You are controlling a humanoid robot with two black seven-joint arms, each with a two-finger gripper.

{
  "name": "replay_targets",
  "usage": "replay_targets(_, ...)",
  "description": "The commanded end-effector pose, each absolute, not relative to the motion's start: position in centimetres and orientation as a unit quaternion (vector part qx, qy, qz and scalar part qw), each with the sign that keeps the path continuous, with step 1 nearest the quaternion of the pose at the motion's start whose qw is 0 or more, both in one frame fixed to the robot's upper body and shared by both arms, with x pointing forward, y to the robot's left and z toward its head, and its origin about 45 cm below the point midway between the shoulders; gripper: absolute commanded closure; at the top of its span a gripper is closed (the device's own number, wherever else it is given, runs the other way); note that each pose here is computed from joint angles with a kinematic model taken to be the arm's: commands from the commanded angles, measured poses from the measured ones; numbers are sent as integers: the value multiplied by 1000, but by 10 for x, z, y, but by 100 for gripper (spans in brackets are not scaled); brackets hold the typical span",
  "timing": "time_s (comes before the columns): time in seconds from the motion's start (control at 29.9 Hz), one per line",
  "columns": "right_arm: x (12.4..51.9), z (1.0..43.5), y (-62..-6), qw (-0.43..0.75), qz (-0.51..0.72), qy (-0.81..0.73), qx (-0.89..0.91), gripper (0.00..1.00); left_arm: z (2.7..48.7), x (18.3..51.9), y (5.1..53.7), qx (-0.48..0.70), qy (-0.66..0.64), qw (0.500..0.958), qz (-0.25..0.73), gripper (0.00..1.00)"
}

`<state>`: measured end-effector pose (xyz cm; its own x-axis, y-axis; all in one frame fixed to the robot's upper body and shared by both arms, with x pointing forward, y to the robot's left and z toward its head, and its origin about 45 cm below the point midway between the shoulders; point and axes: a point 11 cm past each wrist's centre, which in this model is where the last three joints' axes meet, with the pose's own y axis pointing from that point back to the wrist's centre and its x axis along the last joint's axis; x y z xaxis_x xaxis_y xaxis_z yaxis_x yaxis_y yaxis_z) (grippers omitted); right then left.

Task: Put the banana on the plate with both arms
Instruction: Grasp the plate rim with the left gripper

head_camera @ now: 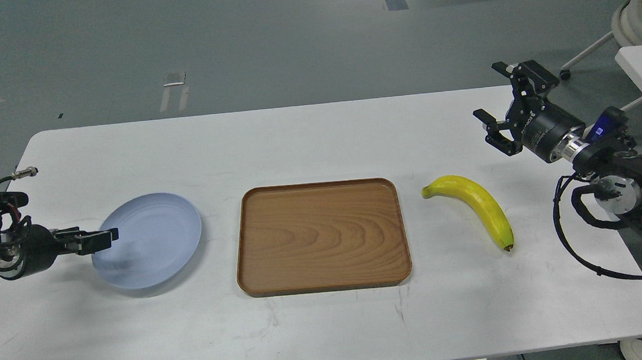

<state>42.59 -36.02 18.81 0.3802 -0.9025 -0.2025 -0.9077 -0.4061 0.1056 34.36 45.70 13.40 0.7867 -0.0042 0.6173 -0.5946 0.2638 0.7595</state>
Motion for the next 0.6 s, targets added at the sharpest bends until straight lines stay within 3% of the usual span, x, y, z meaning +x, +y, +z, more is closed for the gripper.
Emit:
replay_targets(0.0,426,187,-359,12,116,544,-831,1,133,343,458,573,-260,750,203,44)
replay_targets(0.17,425,185,-354,13,119,541,-833,1,131,342,459,573,-258,751,203,56)
replay_targets(0.23,425,185,-354,13,119,541,-833,1,130,341,459,574,-257,751,200,68)
replay_targets(0.3,425,185,-354,13,119,541,-833,1,129,340,459,575,-256,751,199,95)
replay_targets(0.33,425,185,-354,13,119,541,-833,1,129,340,459,575,-256,751,198,100)
replay_targets(0.57,426,185,-353,14,119,540,-833,1,131,343,457,571,-259,752,204,100)
